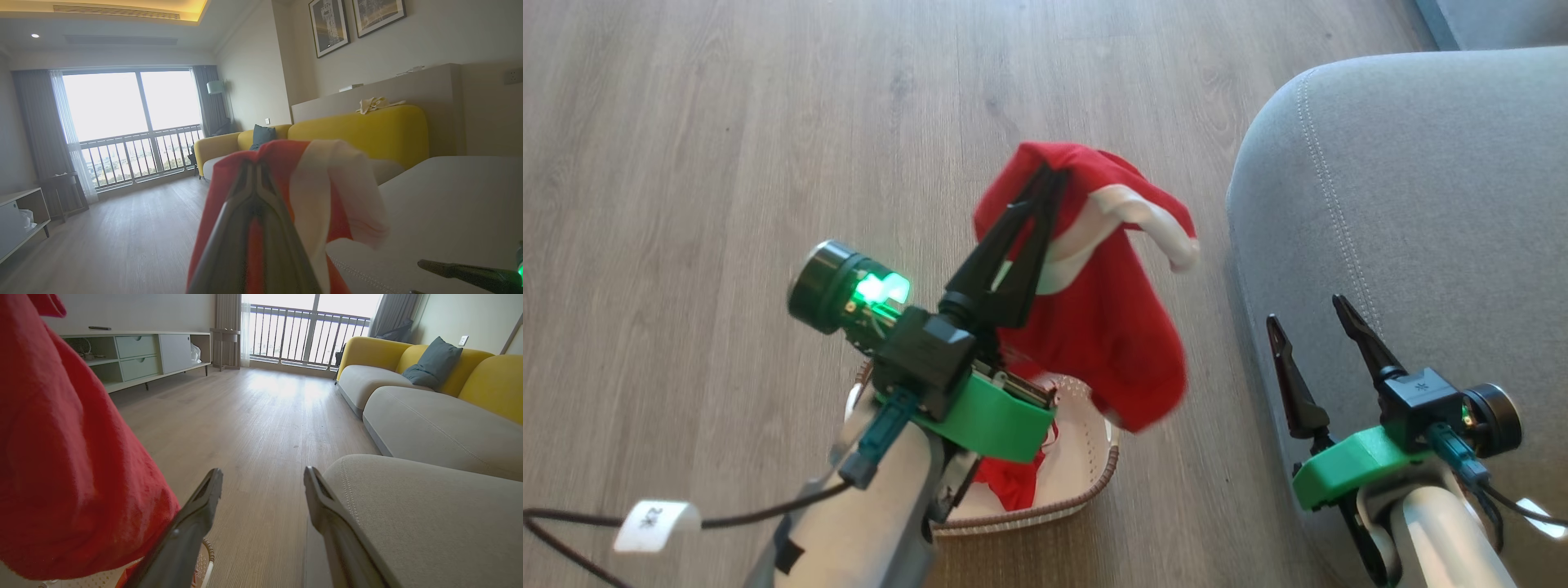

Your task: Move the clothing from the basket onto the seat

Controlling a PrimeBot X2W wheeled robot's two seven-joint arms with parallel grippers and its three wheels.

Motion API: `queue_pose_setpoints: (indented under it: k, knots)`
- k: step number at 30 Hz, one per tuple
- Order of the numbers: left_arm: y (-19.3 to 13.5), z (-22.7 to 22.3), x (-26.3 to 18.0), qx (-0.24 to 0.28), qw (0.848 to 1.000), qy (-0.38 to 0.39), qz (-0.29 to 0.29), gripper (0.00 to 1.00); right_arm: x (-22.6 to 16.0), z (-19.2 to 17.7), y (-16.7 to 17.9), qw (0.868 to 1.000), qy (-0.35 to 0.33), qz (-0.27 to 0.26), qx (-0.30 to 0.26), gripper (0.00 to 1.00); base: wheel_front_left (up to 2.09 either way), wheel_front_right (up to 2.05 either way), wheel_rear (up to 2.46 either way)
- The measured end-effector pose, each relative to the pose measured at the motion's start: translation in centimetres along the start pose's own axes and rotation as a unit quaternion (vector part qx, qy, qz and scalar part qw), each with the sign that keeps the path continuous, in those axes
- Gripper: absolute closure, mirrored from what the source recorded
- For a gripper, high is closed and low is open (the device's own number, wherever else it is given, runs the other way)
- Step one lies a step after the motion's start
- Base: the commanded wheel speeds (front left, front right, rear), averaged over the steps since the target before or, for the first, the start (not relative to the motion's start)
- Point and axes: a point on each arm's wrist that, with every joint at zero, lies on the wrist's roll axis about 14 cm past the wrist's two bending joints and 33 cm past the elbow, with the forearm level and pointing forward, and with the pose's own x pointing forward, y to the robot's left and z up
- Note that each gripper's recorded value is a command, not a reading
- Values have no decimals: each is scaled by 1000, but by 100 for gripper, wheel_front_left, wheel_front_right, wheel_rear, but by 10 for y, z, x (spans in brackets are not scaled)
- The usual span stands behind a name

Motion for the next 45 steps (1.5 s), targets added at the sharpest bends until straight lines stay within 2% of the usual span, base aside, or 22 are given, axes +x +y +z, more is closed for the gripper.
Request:
queue_pose_setpoints:
  k: [10,20,23,28,32,39,45]
  knots:
    - [-16,-1,-1,-16,1000,2,-18,100,-5,-3,-1,1000,5,-3,1,0,0,0,0]
    - [-14,-11,-1,-18,1000,15,-16,100,-2,5,-4,1000,-10,-4,7,0,0,0,0]
    - [-14,-14,-1,-19,1000,19,-15,100,0,15,4,1000,-24,21,2,0,0,0,0]
    - [-12,-23,-2,-21,999,30,-15,100,-6,36,52,990,-53,129,5,0,0,0,0]
    - [-11,-27,-2,-22,999,33,-15,100,-14,42,67,982,-58,178,-4,0,0,0,0]
    - [-25,-27,-3,-18,998,34,-45,100,-5,52,70,975,-73,207,-33,0,0,0,0]
    - [-38,-21,-2,-18,997,26,-71,100,-4,38,75,973,-52,222,-39,0,0,0,0]
